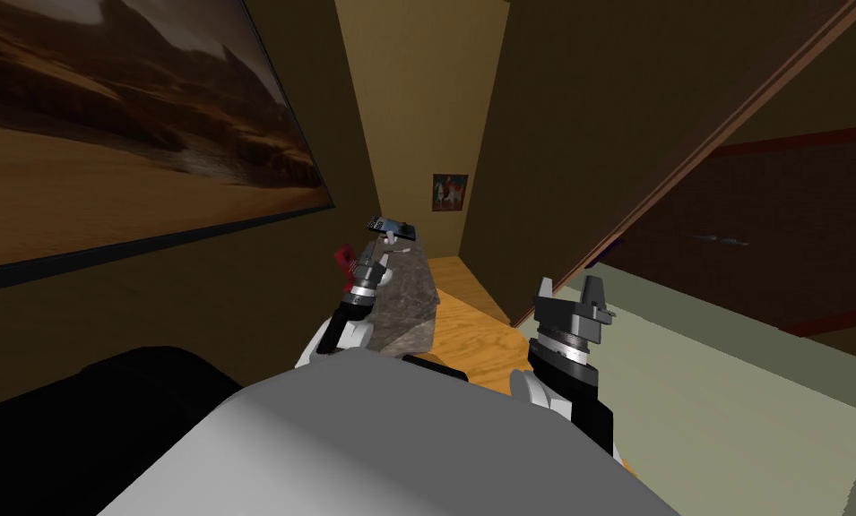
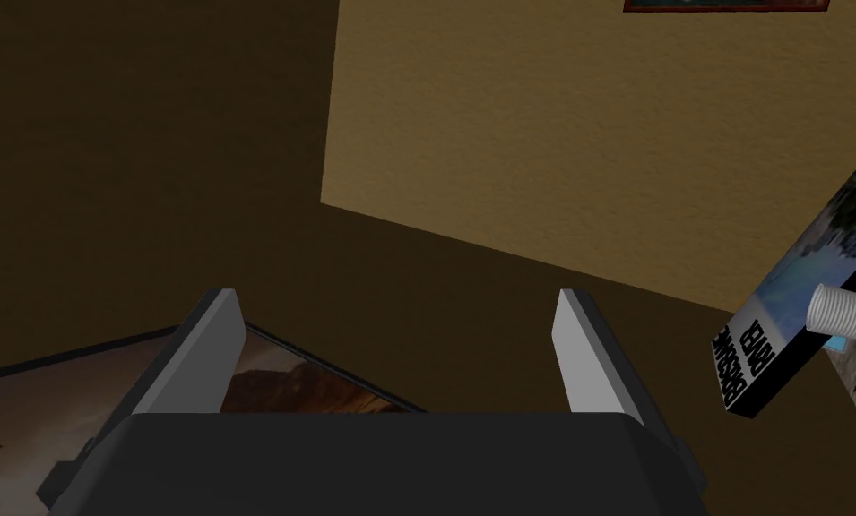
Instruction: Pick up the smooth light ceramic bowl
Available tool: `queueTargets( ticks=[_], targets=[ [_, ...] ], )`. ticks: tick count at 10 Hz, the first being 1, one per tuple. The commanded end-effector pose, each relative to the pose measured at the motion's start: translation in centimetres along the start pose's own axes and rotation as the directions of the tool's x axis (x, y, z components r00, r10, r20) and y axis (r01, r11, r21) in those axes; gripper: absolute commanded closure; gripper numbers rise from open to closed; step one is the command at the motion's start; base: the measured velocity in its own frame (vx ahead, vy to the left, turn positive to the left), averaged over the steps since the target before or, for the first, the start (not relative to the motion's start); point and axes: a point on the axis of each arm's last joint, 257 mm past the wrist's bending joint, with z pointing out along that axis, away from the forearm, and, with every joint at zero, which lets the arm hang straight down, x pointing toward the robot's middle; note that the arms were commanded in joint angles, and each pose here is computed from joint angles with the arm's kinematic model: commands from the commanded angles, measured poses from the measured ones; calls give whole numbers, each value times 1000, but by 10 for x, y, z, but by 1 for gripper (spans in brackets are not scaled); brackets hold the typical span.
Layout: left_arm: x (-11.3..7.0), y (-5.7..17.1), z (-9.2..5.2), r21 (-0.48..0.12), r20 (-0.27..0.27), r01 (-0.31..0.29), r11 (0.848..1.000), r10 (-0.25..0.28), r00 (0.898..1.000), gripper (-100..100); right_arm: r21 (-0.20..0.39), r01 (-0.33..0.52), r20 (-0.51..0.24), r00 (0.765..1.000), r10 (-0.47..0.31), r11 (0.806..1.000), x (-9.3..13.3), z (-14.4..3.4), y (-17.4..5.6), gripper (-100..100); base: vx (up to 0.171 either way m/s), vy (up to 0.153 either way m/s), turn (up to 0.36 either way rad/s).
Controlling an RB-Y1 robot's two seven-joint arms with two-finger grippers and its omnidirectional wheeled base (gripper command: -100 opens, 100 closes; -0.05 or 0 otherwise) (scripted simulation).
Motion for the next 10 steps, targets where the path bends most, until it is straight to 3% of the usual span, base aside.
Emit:
queueTargets(
  ticks=[1,3,10],
  targets=[
    [-1,7,4,-19,-10,-8,1000,8,1000,-100,0,0,0,1000,0,1000,0,0,0,0,27,-76,5],
    [-1,24,16,-60,-31,-27,998,25,999,-100,0,0,0,1000,0,1000,0,0,0,0,25,-86,0],
    [-8,64,35,-179,-38,-50,983,44,998,-100,0,0,0,1000,0,1000,0,0,0,0,18,-76,9]
  ],
)
